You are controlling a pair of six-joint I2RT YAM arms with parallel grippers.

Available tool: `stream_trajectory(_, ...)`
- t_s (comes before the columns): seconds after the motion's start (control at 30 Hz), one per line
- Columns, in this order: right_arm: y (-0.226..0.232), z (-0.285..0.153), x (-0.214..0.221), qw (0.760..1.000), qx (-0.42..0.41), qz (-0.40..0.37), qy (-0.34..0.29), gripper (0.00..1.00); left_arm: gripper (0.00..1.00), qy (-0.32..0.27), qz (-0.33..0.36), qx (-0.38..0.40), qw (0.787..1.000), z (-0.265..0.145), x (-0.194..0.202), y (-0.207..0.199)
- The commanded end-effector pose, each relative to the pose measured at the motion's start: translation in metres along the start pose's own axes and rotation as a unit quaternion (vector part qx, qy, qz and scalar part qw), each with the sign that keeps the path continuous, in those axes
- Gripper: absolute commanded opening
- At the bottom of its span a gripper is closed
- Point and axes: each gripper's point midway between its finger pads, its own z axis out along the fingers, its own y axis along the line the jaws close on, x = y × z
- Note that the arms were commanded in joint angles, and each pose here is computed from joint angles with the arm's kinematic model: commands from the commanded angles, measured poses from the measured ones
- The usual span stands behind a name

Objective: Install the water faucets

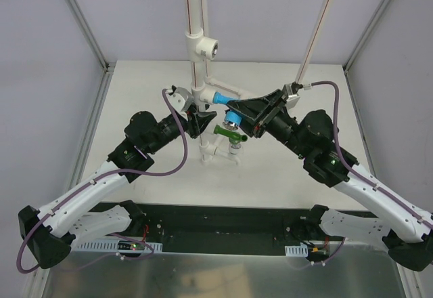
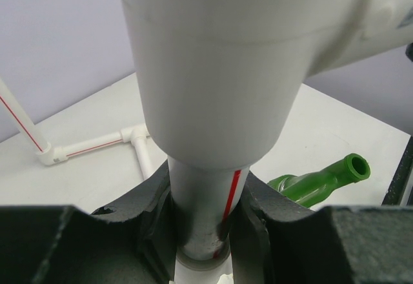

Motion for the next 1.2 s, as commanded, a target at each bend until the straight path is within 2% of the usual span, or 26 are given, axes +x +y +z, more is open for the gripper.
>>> stream_trajectory(0.0,0.055,-0.019,-0.057,0.989,-0.071,0.024,-0.129,0.57,0.00,0.008,-0.062,-0.005,0.998,-0.006,-0.002,-0.005)
stream_trajectory(0.17,0.041,-0.035,-0.061,0.986,-0.061,-0.050,-0.146,0.75,0.00,0.008,-0.061,-0.007,0.998,-0.008,-0.001,-0.004)
stream_trajectory(0.27,0.037,-0.048,-0.068,0.976,-0.055,-0.126,-0.168,0.77,0.00,0.009,-0.061,-0.008,0.998,-0.007,0.000,-0.003)
stream_trajectory(0.33,0.034,-0.054,-0.072,0.961,-0.043,-0.209,-0.178,0.76,0.00,0.010,-0.061,-0.005,0.998,-0.006,0.000,-0.005)
stream_trajectory(0.43,0.029,-0.060,-0.085,0.907,-0.018,-0.372,-0.199,0.75,0.00,0.010,-0.063,-0.002,0.998,-0.004,-0.001,-0.005)
stream_trajectory(0.5,0.034,-0.066,-0.093,0.857,-0.017,-0.467,-0.215,0.74,0.00,0.010,-0.065,0.001,0.998,-0.004,0.000,-0.007)
stream_trajectory(0.53,0.036,-0.069,-0.095,0.814,-0.017,-0.540,-0.212,0.74,0.00,0.011,-0.065,0.002,0.998,-0.004,0.000,-0.007)
stream_trajectory(0.57,0.038,-0.068,-0.082,0.749,-0.048,-0.636,-0.179,0.74,0.00,0.010,-0.065,0.001,0.998,-0.004,0.000,-0.007)
stream_trajectory(0.63,0.034,-0.067,-0.067,0.655,-0.075,-0.740,-0.134,0.74,0.00,0.012,-0.064,0.000,0.998,-0.004,0.000,-0.006)
stream_trajectory(0.7,0.021,-0.068,-0.051,0.545,-0.106,-0.828,-0.083,0.75,0.00,0.010,-0.064,0.000,0.998,-0.004,-0.001,-0.006)
stream_trajectory(0.77,-0.002,-0.067,-0.038,0.414,-0.131,-0.900,-0.036,0.75,0.00,0.011,-0.066,0.000,0.998,-0.003,0.000,-0.006)
stream_trajectory(0.8,-0.009,-0.066,-0.035,0.341,-0.140,-0.929,-0.021,0.75,0.00,0.013,-0.065,0.001,0.998,-0.003,0.001,-0.006)
stream_trajectory(0.83,-0.011,-0.065,-0.032,0.312,-0.147,-0.938,-0.017,0.74,0.00,0.013,-0.066,0.002,0.998,-0.003,0.001,-0.007)
stream_trajectory(1.03,0.011,-0.055,-0.030,0.234,-0.163,-0.957,-0.054,0.70,0.00,0.014,-0.064,0.000,0.998,-0.003,0.003,-0.006)
stream_trajectory(1.17,0.023,-0.052,-0.026,0.206,-0.173,-0.961,-0.057,0.70,0.00,0.014,-0.062,-0.003,0.998,-0.003,0.004,-0.005)
